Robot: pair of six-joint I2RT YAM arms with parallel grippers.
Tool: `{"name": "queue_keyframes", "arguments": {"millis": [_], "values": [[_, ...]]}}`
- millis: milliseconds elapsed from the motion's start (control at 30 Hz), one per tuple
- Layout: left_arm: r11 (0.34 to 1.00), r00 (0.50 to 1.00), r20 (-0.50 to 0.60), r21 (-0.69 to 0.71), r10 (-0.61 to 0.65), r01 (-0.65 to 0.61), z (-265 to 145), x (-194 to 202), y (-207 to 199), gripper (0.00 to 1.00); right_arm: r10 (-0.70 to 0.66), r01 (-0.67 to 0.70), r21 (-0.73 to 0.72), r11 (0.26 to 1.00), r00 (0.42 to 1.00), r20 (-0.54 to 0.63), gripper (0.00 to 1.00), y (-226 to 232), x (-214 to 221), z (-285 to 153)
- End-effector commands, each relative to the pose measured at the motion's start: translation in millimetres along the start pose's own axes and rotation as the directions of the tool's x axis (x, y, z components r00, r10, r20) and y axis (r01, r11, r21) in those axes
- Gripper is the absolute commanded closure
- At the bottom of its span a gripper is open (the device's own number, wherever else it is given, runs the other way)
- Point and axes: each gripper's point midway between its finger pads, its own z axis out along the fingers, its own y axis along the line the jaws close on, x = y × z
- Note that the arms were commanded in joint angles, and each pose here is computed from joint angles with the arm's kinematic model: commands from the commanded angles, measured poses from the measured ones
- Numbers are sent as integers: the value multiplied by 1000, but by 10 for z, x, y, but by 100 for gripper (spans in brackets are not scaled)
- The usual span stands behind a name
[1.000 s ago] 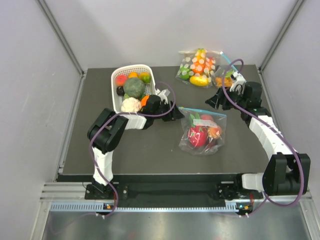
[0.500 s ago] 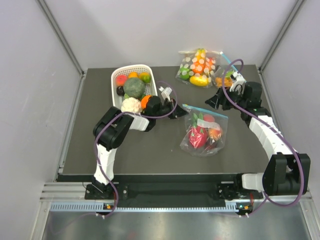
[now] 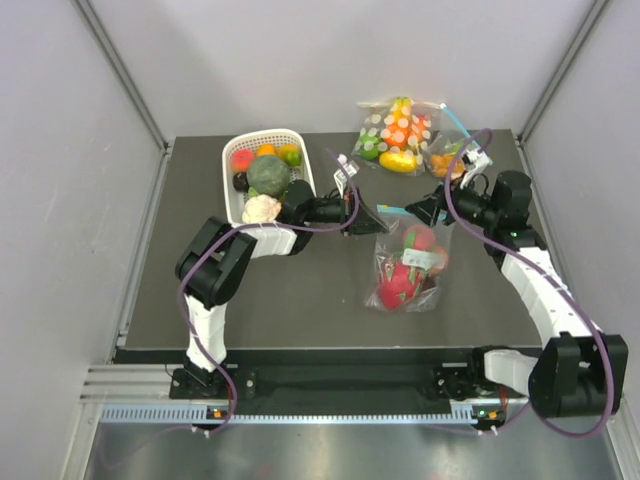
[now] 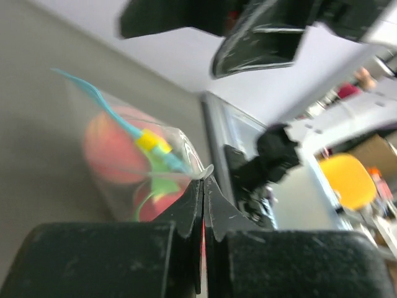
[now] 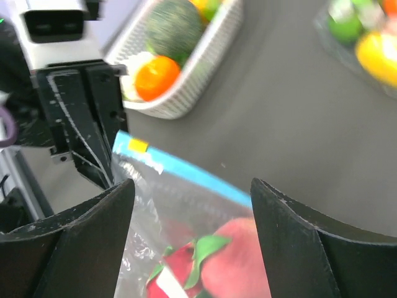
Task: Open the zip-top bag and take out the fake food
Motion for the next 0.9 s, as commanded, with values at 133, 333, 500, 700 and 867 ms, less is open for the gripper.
{"name": "queue_keyframes", "arguments": {"millis": [133, 333, 500, 700, 867], "values": [[913, 960, -73, 334, 272, -233, -156, -259, -1088, 100, -278, 323, -259, 910, 941, 194, 24, 823, -405, -169], [907, 955, -111, 359, 274, -219, -220, -185, -1192, 100, -299, 368, -423, 828, 928, 222, 26, 1118, -403, -241], [905, 953, -150, 381, 263, -190, -285, -134, -1281, 100, -320, 385, -549, 742, 923, 214, 32, 1250, -295, -275], [903, 949, -194, 400, 248, -154, -336, -56, -1362, 100, -340, 388, -643, 661, 918, 205, 39, 1414, -144, -274], [900, 944, -218, 412, 249, -143, -341, 3, -1425, 100, -361, 378, -691, 616, 915, 178, 41, 1516, -79, -208]]}}
